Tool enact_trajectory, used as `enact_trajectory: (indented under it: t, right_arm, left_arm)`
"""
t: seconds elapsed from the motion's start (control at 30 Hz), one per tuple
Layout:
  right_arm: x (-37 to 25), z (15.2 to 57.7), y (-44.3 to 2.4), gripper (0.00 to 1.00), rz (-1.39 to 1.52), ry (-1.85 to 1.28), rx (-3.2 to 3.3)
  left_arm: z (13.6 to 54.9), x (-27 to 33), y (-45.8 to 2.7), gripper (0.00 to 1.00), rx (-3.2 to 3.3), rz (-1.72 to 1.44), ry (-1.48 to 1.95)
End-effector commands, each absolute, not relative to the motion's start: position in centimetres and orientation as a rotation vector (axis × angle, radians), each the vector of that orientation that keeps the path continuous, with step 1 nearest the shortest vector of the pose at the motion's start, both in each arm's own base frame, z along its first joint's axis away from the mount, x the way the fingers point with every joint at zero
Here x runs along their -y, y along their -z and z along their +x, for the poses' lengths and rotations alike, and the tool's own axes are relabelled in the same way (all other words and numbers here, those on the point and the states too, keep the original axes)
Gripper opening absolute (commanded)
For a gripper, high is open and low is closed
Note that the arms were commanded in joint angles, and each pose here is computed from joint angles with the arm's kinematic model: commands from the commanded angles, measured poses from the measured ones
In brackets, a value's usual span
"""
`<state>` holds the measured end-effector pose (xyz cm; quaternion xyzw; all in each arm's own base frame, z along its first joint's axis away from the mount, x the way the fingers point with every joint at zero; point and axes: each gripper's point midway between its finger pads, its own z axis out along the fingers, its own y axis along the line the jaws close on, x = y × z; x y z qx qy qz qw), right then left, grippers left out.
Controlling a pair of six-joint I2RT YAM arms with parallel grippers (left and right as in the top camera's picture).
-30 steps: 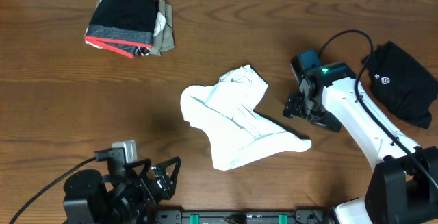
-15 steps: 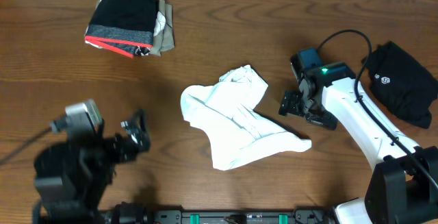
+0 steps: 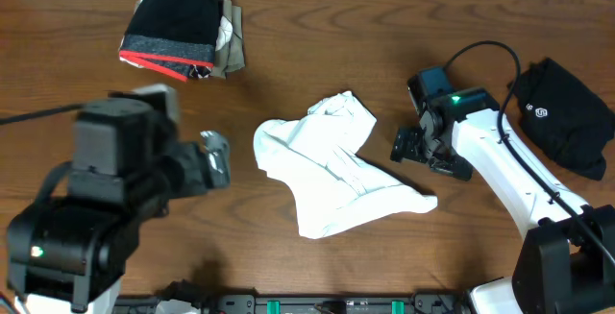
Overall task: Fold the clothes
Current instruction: 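Reach the left gripper to the lower edge of the white T-shirt and grasp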
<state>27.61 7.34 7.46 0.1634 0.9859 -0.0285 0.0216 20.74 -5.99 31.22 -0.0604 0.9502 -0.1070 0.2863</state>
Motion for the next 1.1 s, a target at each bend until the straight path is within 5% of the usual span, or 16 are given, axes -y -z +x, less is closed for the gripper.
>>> enact_trajectory:
  t: [0.0, 0.37, 0.7, 1.07]
  right_arm:
    - [-6.7, 27.9, -7.9, 0.99, 0.523, 0.076, -3.035]
    - [-5.0, 29.4, -8.0, 0.99, 0.655, -0.121, -3.012]
    - [-3.3, 29.3, -8.0, 0.99, 0.67, -0.169, -3.026]
    - [-3.3, 29.2, -8.0, 0.99, 0.623, -0.166, -3.038]
  left_arm:
    - [19.3, 6.5, -29.9, 0.98, -2.591, -0.317, 0.268]
    - [17.8, 15.8, -18.1, 0.98, -2.774, -0.37, 0.446]
    - [16.3, 17.6, -8.2, 0.98, -2.928, -0.62, 0.36]
    - [15.2, 22.2, -3.4, 0.98, -3.077, -0.492, 0.433]
